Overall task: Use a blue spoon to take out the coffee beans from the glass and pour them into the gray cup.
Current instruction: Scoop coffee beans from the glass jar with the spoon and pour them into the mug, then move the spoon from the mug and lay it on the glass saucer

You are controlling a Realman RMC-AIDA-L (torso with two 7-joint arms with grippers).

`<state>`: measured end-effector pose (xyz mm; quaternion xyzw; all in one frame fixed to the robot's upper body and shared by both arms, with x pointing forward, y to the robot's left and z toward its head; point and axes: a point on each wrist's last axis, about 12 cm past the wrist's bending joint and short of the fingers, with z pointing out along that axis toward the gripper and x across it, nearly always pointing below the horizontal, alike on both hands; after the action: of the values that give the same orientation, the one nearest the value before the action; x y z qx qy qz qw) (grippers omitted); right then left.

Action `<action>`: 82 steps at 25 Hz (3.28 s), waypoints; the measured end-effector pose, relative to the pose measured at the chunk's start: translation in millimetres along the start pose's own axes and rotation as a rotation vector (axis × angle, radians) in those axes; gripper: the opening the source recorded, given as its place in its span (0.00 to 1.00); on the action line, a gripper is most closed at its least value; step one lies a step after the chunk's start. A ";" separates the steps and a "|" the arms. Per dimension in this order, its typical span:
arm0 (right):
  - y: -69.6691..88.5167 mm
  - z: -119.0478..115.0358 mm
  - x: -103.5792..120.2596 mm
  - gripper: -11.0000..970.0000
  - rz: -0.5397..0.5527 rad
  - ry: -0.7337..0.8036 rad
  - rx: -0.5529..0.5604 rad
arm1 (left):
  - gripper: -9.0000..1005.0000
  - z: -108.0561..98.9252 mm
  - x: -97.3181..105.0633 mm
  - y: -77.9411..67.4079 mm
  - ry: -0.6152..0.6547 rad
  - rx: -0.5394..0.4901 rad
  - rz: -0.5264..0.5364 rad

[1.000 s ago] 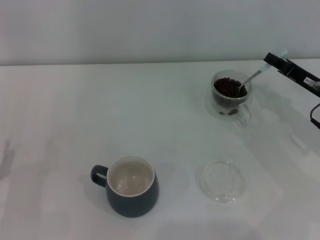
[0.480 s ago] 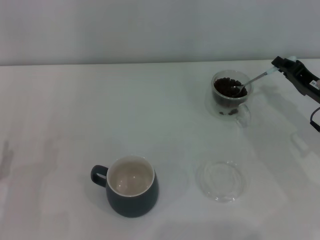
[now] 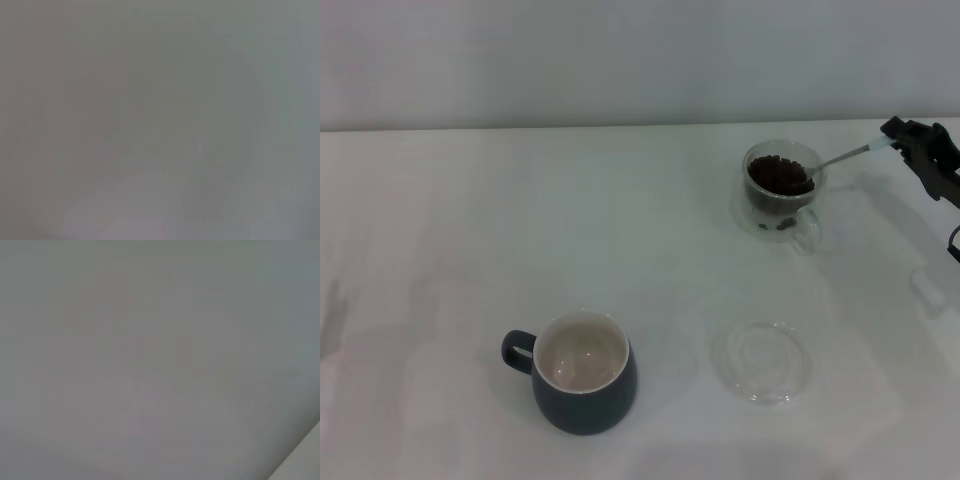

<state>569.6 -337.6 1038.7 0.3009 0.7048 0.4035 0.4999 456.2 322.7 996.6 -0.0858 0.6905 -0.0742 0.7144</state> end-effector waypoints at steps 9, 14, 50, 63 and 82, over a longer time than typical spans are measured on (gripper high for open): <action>-1.4 -12.1 -2.2 0.17 0.096 -0.044 -0.063 | 0.71 -0.3 -0.1 0.6 0.000 -0.003 0.001; 4.6 -17.9 -1.7 0.17 0.121 -0.022 -0.137 | 0.71 -0.5 0.0 0.7 0.000 -0.004 0.000; 63.7 -4.2 96.6 0.18 -0.065 0.623 -0.412 | 0.71 3.9 2.6 -10.2 0.007 0.024 -0.023; 82.5 4.0 97.5 0.18 -0.417 0.539 -0.583 | 0.71 4.7 1.7 -8.7 0.001 0.014 -0.024; 36.8 -47.3 16.7 0.19 -0.381 0.265 -0.518 | 0.71 5.9 1.1 -10.1 -0.004 0.017 -0.028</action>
<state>520.2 -318.3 1071.2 -0.0281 0.6811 0.5039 0.5304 462.3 312.7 998.0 -0.0897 0.6872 -0.0898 0.7153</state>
